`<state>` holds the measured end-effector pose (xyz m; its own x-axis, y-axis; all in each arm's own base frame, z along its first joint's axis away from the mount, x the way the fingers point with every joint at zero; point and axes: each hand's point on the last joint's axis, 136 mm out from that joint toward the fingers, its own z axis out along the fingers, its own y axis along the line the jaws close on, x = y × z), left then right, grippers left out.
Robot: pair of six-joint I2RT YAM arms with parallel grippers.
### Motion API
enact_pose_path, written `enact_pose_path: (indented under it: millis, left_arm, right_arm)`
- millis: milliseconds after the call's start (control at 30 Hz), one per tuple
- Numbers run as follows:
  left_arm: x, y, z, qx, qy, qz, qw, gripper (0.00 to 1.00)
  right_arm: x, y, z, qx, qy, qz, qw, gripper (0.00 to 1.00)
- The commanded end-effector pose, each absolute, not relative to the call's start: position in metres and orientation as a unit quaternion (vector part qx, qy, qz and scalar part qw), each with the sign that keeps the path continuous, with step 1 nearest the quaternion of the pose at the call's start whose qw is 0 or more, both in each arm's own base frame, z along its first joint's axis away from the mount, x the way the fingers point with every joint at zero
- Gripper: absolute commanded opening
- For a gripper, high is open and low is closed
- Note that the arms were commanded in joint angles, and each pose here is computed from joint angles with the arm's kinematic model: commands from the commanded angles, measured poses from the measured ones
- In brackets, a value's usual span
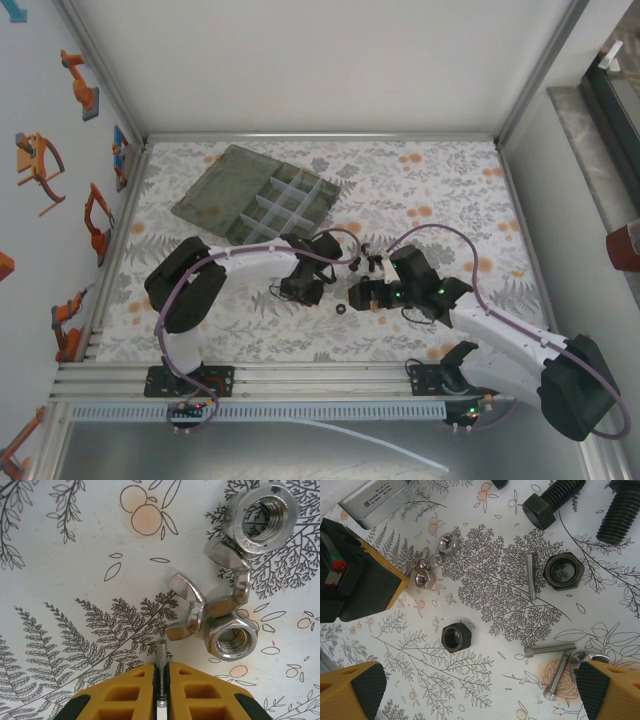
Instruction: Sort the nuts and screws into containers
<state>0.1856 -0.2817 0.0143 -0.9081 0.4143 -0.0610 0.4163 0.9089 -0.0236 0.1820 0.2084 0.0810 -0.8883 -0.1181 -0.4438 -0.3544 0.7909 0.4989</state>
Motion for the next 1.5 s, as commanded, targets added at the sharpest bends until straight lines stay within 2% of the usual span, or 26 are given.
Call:
enact_pose_path:
  millis: [0,200,400,667,967,1233,1367,1467]
  left_arm:
    - [0.185,-0.278,0.028,0.205,0.978,-0.035,0.030,0.03]
    - [0.224,-0.278,0.082,0.187,0.974,-0.091,0.089,0.02]
    - [0.300,-0.280,0.137,0.174,0.963,-0.130,0.157,0.03]
    - [0.388,-0.287,0.138,0.155,0.963,-0.128,0.178,0.03]
    - [0.424,-0.303,0.105,0.163,0.966,-0.110,0.168,0.03]
    - [0.434,-0.312,0.082,0.175,0.966,-0.109,0.159,0.05]
    - [0.436,-0.316,0.083,0.186,0.962,-0.115,0.165,0.09]
    - [0.438,-0.318,0.089,0.189,0.959,-0.120,0.173,0.16]
  right_arm:
    - [0.191,0.215,0.096,-0.131,0.919,0.305,0.214,0.99]
    - [0.203,0.233,0.118,-0.137,0.903,0.338,0.227,0.99]
    - [0.221,0.248,0.134,-0.147,0.896,0.347,0.234,0.99]
    - [0.245,0.258,0.144,-0.148,0.893,0.357,0.231,0.99]
    - [0.252,0.250,0.137,-0.137,0.900,0.348,0.223,0.99]
    - [0.257,0.244,0.129,-0.124,0.909,0.340,0.210,0.99]
    - [0.261,0.244,0.123,-0.122,0.913,0.337,0.197,0.99]
    - [0.266,0.249,0.124,-0.127,0.913,0.338,0.191,0.99]
